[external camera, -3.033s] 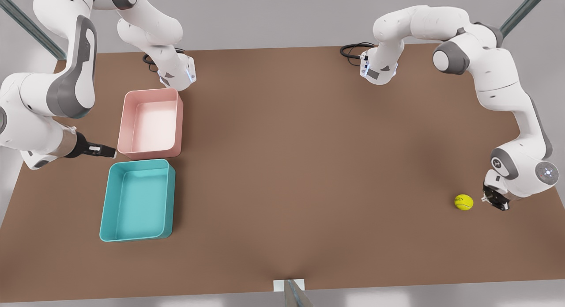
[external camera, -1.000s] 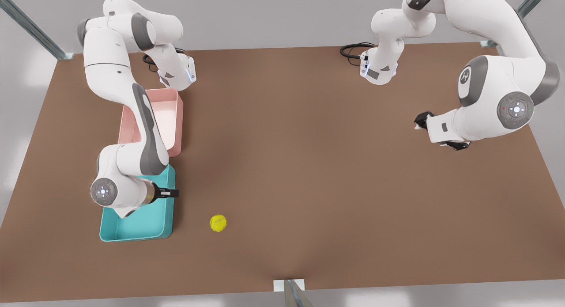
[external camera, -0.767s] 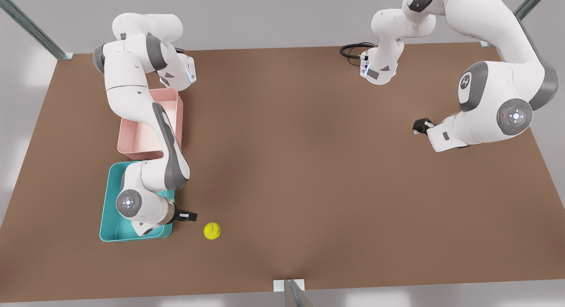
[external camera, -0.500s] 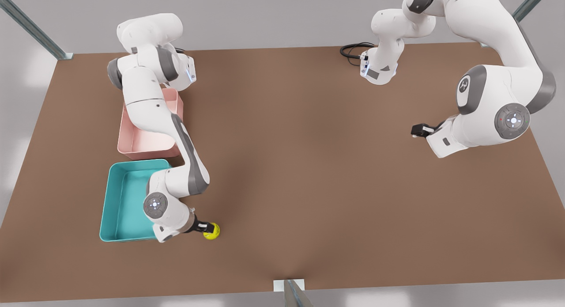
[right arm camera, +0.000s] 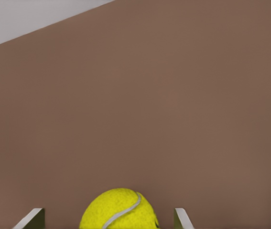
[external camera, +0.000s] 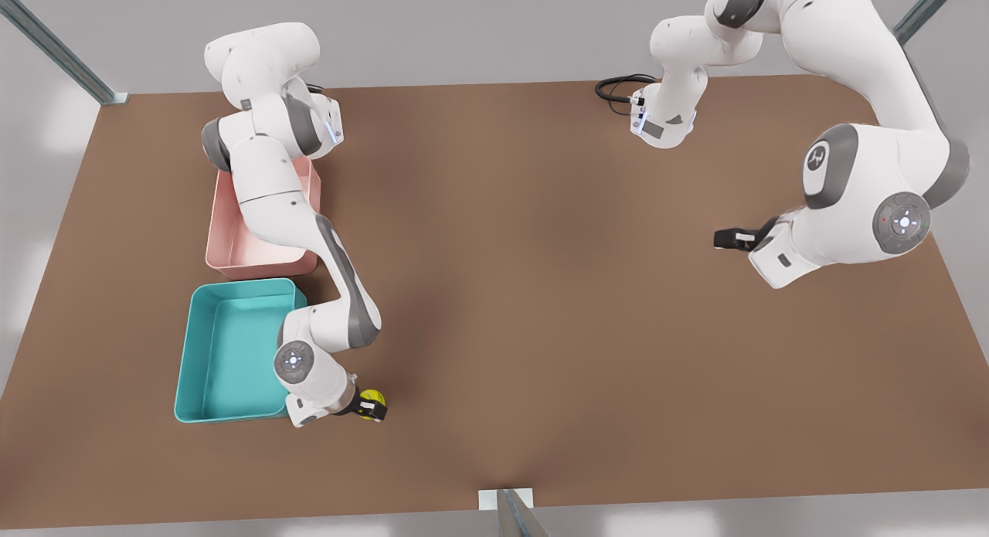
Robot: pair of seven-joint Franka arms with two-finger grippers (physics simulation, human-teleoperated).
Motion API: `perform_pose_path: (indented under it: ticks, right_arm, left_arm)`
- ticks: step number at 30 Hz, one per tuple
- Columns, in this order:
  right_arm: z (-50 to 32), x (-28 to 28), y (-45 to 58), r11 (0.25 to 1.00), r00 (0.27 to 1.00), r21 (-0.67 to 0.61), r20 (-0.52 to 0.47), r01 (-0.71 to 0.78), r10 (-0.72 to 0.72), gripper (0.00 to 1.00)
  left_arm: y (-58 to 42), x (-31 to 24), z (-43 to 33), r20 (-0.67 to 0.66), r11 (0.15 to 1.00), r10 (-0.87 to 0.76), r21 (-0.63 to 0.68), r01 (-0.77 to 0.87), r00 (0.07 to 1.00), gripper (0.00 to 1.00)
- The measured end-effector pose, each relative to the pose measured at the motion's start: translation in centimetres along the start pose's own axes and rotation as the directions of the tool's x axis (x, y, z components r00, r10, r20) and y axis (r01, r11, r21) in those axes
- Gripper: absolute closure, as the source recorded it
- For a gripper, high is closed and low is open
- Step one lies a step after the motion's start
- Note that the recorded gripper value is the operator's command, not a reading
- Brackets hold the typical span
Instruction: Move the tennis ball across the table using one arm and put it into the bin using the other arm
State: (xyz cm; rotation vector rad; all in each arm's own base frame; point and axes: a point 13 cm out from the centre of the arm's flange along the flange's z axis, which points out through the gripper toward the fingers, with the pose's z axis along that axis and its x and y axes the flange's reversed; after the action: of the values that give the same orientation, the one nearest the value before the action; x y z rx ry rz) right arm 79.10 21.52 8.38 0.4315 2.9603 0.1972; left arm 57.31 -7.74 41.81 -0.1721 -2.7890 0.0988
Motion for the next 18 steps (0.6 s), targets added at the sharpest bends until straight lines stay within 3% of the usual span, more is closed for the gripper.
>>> perform_pose_path:
  ticks: [18]
  right_arm:
    - [4.4, 2.8, -0.2, 0.999, 0.999, 0.034, -0.040, -0.017, 0.018, 0.02]
  left_arm:
    - [0.6, -0.7, 1.5, -0.030, 0.997, -0.080, 0.004, 0.080, 0.996, 0.00]
